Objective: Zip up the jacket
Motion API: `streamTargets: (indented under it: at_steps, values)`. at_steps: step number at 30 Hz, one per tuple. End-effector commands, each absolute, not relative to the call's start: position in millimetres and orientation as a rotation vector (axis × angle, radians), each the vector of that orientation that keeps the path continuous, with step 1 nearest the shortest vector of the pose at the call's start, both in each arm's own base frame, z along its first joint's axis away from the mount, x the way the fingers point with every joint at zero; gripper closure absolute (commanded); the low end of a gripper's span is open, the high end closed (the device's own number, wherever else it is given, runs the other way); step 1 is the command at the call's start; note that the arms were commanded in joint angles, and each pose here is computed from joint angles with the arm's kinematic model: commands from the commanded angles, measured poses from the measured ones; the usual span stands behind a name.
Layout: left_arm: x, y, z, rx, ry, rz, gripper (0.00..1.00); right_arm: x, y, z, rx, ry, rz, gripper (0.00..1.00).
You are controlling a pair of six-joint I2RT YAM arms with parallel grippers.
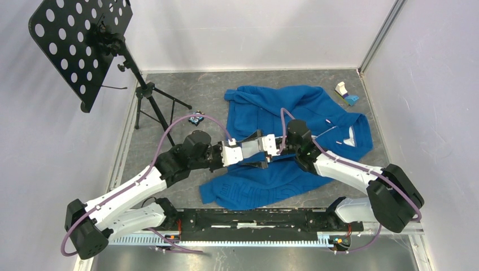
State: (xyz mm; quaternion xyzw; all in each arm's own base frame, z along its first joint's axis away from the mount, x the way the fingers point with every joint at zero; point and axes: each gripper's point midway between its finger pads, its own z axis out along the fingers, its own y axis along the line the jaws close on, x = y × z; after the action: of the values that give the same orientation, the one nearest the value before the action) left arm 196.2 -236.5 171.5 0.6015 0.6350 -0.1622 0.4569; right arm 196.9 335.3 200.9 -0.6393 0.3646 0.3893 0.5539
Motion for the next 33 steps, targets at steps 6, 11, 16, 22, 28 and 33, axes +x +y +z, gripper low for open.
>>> streamTargets:
  at_steps: [6,11,16,22,28,33]
  values:
    - [195.8,-234.1,196.8,1.542,1.362,-0.307,0.98,201.2,350.2,203.5,-1.519,0.832,0.930,0.25]
    - [190.9,-231.2,194.5,1.537,1.343,-0.313,0.98,202.1,358.4,203.6,-1.485,0.837,0.979,0.27]
    - [186.4,-236.4,186.3,1.562,1.355,-0.360,0.98,198.3,369.4,194.5,-1.512,0.854,1.059,0.30]
    - [187.6,-238.1,184.7,1.557,1.351,-0.362,0.98,194.9,377.5,183.7,-1.539,0.871,1.086,0.35]
    - [191.8,-231.9,179.2,1.554,1.369,-0.315,0.98,186.7,373.0,171.9,-1.594,0.903,1.089,0.50]
    - [199.6,-224.3,173.9,1.544,1.401,-0.250,0.98,178.5,363.0,170.0,-1.599,0.923,1.080,0.56]
